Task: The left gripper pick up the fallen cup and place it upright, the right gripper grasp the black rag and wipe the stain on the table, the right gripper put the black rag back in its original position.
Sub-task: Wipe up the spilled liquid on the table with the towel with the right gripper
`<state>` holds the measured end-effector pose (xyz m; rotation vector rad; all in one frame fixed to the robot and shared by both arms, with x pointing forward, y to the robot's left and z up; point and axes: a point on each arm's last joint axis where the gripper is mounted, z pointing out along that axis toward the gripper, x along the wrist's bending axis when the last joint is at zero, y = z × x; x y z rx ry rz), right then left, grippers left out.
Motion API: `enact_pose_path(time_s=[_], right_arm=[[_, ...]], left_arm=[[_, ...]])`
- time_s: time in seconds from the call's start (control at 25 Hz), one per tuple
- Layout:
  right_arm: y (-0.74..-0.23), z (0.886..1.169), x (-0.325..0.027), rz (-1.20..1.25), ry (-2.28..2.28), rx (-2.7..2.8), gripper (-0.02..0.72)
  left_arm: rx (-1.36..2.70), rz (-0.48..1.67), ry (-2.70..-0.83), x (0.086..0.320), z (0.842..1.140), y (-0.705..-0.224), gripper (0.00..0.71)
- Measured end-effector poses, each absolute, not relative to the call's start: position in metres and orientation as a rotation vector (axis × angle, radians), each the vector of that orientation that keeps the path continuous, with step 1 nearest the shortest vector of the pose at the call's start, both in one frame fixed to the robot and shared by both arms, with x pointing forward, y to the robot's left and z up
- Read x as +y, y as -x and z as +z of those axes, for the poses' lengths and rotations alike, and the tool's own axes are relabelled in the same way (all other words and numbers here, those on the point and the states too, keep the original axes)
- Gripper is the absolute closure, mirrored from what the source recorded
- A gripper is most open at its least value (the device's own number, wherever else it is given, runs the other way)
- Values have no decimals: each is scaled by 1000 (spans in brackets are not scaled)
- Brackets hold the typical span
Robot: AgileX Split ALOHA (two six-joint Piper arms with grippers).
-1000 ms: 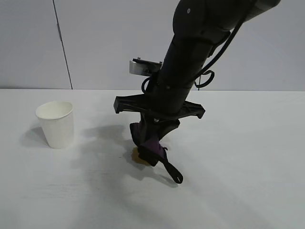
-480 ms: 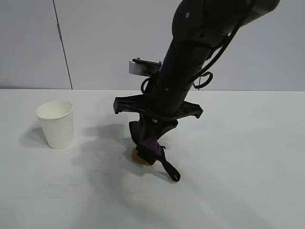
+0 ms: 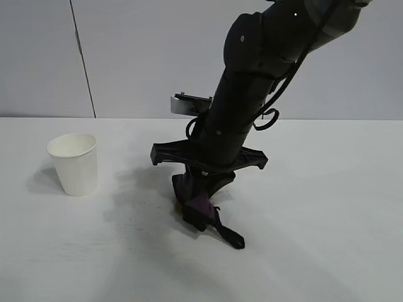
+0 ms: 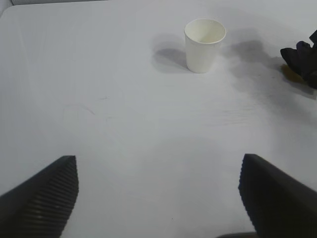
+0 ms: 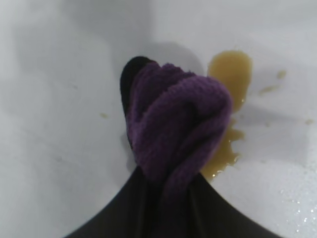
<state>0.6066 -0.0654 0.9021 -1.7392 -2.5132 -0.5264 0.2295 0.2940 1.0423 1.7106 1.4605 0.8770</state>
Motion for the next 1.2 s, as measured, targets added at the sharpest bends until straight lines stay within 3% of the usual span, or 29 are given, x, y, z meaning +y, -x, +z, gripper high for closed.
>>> enact_pose_path(time_s=[0.44, 0.8, 1.2], right_arm=[[-607, 901, -72, -448, 1757, -2576, 605], [-618, 917, -71, -417, 1785, -2622, 605], [-618, 901, -70, -379, 1801, -2593, 605]], left_arm=[[1460, 878, -1710, 294, 1042, -230, 77], [1460, 878, -1710, 294, 1042, -230, 77], [1460, 878, -1710, 294, 1042, -230, 77]])
